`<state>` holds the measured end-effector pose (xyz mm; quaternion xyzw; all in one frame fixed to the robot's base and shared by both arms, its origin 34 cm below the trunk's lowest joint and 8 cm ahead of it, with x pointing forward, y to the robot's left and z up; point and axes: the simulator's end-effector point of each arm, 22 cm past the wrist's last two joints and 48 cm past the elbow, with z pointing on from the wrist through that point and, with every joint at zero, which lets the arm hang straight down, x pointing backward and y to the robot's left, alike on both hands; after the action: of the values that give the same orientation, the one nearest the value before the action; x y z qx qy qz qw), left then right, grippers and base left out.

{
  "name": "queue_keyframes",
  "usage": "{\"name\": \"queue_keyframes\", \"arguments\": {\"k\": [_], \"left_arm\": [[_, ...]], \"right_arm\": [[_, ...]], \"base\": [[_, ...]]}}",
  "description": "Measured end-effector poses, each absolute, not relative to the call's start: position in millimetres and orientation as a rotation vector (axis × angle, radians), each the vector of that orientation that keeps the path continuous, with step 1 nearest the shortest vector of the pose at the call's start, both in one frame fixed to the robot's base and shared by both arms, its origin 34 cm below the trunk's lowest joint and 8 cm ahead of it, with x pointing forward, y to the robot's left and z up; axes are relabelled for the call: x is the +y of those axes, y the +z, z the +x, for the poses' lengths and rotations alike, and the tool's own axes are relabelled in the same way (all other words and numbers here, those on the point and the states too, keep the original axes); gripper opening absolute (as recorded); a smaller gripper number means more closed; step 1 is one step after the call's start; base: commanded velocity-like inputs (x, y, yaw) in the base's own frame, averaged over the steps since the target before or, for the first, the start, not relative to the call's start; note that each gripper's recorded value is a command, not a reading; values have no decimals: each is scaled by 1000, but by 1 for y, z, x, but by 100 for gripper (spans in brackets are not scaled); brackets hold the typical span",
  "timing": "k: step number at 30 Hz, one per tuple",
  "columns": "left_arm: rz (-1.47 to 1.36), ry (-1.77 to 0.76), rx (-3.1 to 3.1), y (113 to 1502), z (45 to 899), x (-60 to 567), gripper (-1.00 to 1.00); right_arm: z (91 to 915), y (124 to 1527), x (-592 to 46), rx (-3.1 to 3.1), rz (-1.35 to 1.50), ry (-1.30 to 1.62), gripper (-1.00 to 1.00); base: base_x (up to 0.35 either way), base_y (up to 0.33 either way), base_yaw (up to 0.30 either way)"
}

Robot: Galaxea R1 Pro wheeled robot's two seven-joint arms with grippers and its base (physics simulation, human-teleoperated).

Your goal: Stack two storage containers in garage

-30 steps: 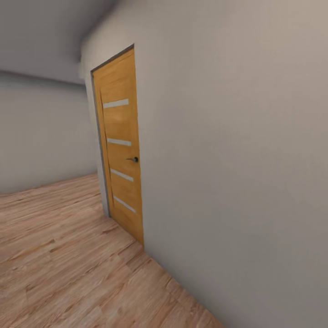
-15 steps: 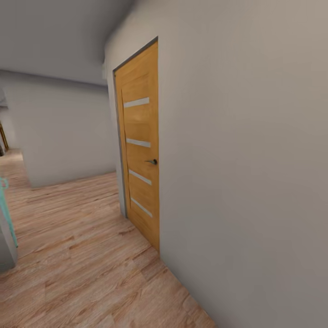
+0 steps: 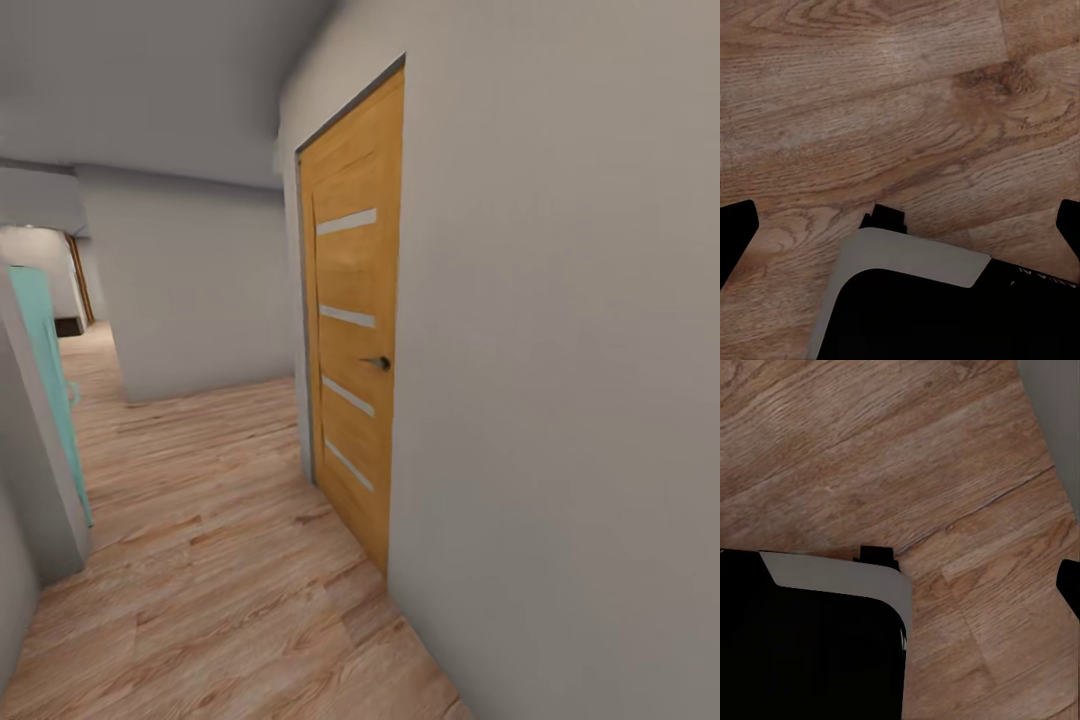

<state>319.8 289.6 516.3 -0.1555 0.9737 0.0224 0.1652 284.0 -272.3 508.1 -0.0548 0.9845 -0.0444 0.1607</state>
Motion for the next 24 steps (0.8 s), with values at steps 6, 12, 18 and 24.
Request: {"name": "queue_keyframes", "arguments": {"k": [6, 12, 18, 24], "left_arm": [[-443, 64, 2774, 516, 320, 290, 100], [-443, 64, 2774, 516, 320, 290, 100], [-444, 64, 2774, 516, 320, 290, 100], [-443, 64, 2774, 516, 320, 290, 100]], "right_arm": [[284, 508, -272, 2812, -156, -127, 100], [284, 508, -272, 2812, -156, -127, 100], [284, 508, -272, 2812, -157, -127, 100], [284, 508, -272, 2813, -157, -127, 100]], "base": [[322, 0, 270], [322, 0, 270], [322, 0, 270], [322, 0, 270]]}}
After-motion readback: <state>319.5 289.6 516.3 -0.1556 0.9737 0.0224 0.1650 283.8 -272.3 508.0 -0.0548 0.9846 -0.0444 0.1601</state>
